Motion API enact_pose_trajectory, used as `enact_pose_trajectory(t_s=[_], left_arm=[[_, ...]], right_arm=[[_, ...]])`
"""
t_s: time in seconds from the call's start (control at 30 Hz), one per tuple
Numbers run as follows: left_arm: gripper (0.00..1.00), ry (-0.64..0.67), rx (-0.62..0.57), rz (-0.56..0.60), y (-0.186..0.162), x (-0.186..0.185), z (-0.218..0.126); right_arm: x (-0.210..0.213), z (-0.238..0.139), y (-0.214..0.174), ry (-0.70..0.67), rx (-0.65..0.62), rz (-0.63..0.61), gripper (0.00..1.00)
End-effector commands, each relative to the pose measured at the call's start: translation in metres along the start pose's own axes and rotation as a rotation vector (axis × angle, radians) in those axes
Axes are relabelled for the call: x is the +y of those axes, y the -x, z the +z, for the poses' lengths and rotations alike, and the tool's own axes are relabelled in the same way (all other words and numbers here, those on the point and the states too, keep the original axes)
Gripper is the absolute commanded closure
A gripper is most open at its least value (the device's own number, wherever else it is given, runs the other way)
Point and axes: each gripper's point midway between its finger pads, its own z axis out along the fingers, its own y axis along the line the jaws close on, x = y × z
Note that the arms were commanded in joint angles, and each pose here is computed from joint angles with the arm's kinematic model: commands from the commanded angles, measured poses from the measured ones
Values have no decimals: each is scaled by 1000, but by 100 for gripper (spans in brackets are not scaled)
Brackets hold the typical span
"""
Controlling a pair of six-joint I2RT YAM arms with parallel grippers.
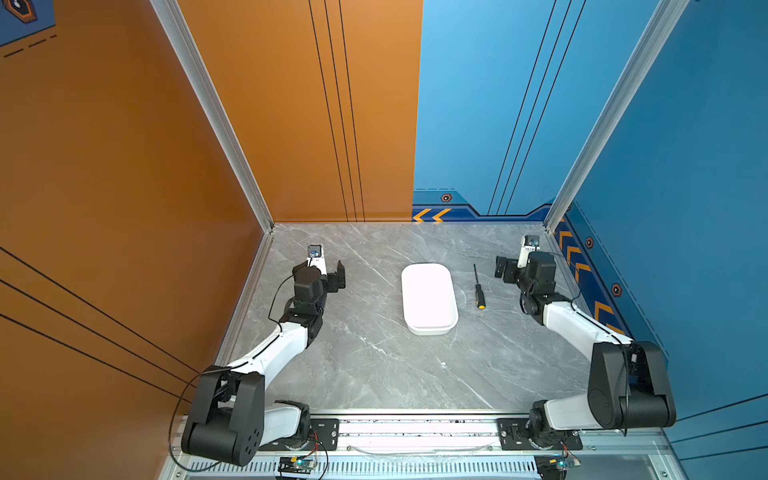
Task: Put the screwdriver in the bin
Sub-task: 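Move the right gripper over the black-and-yellow screwdriver handle, then lower the right gripper and close it on the screwdriver handle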
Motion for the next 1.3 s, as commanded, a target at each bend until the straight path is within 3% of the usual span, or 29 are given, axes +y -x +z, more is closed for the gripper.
enact_pose_trajectory(t_s=[0.0,0.1,0.23,0.47,0.73,1.03,1.27], left_arm=[[2,-47,157,-149,-34,-12,-1],[2,-115,222,-215,-48,-35,2],[2,-172,290,-203,-65,-58,0],[2,-231,355,-233,-83,-75,-2],[2,-276,470,-280,-115,-92,1],[2,-285,505,-235,-114,-98,5],[2,-266,513,-229,-116,-95,5]], right_arm=[[32,-6,-68,106,401,27,0],[57,-7,-83,159,506,46,2],[72,-8,-104,178,588,122,6],[78,-3,-139,148,587,150,6],[76,7,-169,86,677,106,9],[71,15,-173,40,735,58,10],[70,20,-188,39,812,24,19]])
